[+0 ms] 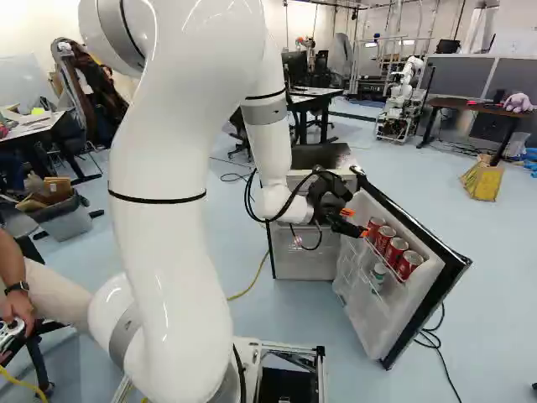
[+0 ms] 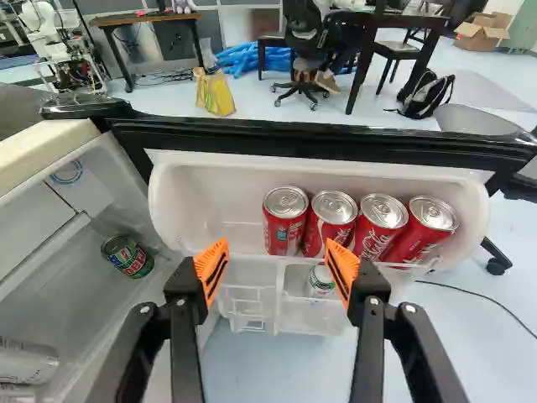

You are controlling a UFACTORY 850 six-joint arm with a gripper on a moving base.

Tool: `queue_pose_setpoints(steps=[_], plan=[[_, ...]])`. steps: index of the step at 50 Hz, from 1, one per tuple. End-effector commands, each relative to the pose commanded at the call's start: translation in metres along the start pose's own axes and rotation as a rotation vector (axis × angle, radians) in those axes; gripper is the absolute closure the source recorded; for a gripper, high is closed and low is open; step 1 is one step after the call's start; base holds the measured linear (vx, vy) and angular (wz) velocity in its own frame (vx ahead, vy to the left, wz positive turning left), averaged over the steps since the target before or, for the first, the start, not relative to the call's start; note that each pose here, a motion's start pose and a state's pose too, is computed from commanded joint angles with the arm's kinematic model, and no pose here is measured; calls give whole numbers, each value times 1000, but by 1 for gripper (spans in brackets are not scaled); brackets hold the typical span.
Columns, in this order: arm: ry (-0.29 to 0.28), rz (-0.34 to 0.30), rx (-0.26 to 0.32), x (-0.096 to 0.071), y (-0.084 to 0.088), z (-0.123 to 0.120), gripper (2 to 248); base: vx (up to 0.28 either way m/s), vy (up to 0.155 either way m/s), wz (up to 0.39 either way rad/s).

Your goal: Grab a drink from the fridge

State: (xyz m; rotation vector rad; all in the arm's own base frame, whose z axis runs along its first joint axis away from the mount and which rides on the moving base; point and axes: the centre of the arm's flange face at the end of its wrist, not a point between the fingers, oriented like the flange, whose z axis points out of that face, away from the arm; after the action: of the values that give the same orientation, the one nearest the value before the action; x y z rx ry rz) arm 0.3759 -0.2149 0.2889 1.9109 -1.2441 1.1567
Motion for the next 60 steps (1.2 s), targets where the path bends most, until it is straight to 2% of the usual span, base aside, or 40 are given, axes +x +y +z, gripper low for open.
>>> queue_pose_setpoints(steps=[1, 16, 17, 31, 32, 60], plan=[[0, 0, 0, 0, 0, 0, 78, 0, 0, 0], [0, 0, 0, 0, 0, 0, 78, 0, 0, 0], [0, 0, 0, 0, 0, 0, 90, 0, 0, 0], [-2, 9, -13, 0, 1, 0, 89, 0, 0, 0], [-2, 10, -14, 0, 1, 0, 99, 0, 0, 0], [-7, 33, -47, -1, 4, 0, 103, 0, 0, 0]])
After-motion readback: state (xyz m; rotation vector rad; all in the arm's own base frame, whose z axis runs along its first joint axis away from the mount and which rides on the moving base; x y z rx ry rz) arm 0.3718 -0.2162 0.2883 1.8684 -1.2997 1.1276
